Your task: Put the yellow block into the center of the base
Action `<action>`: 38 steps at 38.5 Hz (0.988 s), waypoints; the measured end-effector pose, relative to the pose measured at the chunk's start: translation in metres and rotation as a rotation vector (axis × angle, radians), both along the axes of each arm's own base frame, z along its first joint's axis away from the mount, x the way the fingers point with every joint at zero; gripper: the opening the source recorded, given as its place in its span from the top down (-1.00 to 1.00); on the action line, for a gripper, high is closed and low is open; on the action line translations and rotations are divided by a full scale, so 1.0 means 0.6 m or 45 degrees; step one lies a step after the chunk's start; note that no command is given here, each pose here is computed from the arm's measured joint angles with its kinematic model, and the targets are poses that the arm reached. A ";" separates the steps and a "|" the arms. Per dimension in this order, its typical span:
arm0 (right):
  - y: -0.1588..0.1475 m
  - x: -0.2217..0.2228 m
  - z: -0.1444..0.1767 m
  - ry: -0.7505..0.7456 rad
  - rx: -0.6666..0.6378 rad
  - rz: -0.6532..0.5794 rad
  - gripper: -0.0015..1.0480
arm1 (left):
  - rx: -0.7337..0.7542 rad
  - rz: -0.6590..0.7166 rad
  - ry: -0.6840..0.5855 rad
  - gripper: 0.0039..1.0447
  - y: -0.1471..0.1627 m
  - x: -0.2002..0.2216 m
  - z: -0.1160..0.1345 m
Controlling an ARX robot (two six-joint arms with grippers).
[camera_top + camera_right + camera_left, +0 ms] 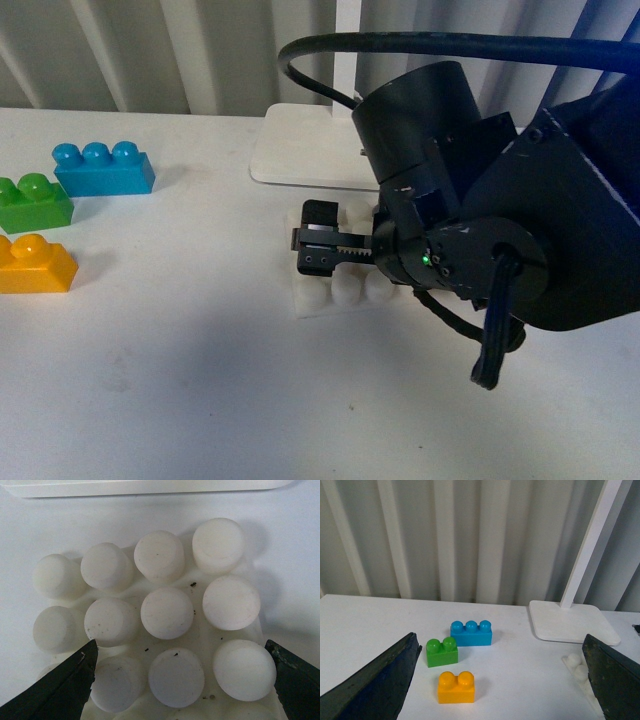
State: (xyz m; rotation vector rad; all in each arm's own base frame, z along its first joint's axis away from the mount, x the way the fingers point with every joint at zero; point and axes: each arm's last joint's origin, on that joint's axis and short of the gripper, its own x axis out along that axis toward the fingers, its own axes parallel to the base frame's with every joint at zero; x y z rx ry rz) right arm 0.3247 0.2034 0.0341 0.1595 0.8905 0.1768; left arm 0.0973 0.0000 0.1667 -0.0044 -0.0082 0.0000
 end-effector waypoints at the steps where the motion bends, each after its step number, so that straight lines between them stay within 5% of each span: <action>1: 0.003 0.000 0.000 0.000 0.001 0.002 -0.83 | 0.000 0.000 0.000 -0.88 0.000 0.000 0.000; 38: 0.078 0.001 0.011 0.008 0.219 0.180 -0.83 | 0.000 0.000 0.000 -0.88 0.000 0.000 0.000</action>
